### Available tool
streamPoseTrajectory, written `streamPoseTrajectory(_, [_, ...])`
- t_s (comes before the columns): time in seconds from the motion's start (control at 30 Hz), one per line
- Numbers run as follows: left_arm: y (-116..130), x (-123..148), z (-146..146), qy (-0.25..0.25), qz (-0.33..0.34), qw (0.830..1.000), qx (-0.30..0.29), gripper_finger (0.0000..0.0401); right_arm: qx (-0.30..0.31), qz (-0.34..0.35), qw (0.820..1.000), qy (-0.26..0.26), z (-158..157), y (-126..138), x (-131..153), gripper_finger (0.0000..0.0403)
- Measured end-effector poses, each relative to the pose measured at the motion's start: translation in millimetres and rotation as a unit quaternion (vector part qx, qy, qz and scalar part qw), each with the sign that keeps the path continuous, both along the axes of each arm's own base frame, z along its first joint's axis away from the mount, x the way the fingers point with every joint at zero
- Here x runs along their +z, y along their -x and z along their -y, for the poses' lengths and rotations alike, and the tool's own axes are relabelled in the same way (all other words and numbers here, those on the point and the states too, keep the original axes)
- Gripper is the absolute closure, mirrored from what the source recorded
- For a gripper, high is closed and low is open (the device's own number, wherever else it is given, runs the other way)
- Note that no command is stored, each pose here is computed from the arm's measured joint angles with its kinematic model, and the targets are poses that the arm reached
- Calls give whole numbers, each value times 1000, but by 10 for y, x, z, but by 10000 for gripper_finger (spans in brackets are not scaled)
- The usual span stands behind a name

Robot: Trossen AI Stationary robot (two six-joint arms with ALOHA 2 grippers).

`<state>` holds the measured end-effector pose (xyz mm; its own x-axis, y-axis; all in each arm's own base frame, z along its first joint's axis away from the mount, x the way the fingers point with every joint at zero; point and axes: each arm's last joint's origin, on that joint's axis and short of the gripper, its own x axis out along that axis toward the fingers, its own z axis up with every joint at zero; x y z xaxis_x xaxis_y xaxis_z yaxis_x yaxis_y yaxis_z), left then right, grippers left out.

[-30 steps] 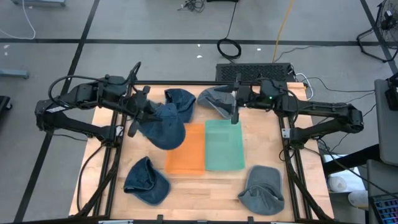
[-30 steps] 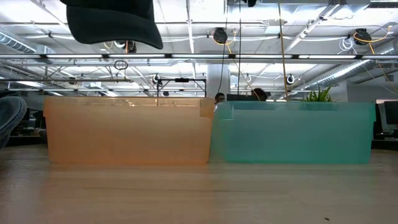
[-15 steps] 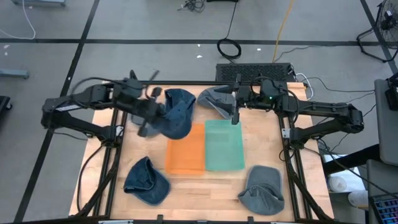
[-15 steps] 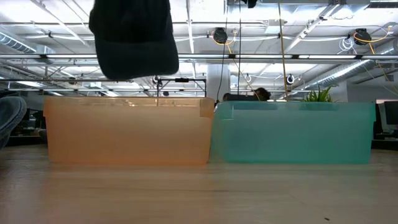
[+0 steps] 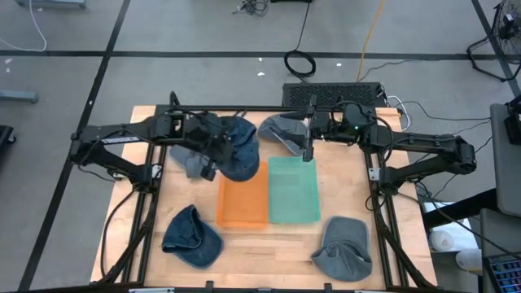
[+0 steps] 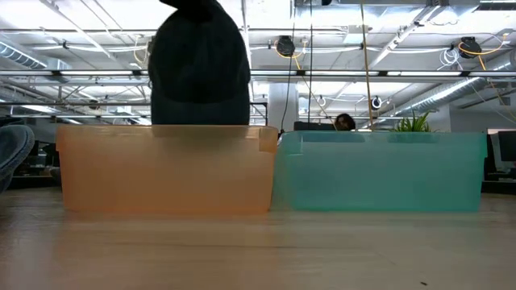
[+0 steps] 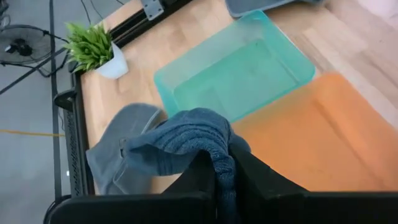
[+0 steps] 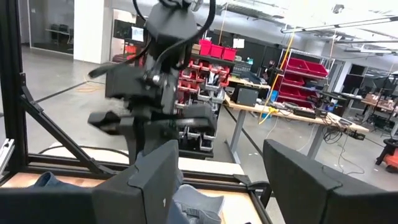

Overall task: Pick & Place hat
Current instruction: Put the top right blue cap into the orange bin

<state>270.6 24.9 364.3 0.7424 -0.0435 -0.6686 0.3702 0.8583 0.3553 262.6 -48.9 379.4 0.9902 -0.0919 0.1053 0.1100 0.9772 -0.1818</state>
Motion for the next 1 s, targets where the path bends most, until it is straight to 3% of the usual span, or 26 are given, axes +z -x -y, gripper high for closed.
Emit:
streamPoseTrajectory(0.33, [-258,-265,-112,23,-43,999,24,379,1,3,1000,1,-2,10,12,181])
streamPoseTrajectory(0.5, [-358,-394,-140,55,-64,996,4,379,1,3,1000,1,-3,10,11,181])
streamPoseTrajectory(1.0, [-519,-717,-422,55,-122,989,61,379,1,1,1000,0,-3,10,7,181])
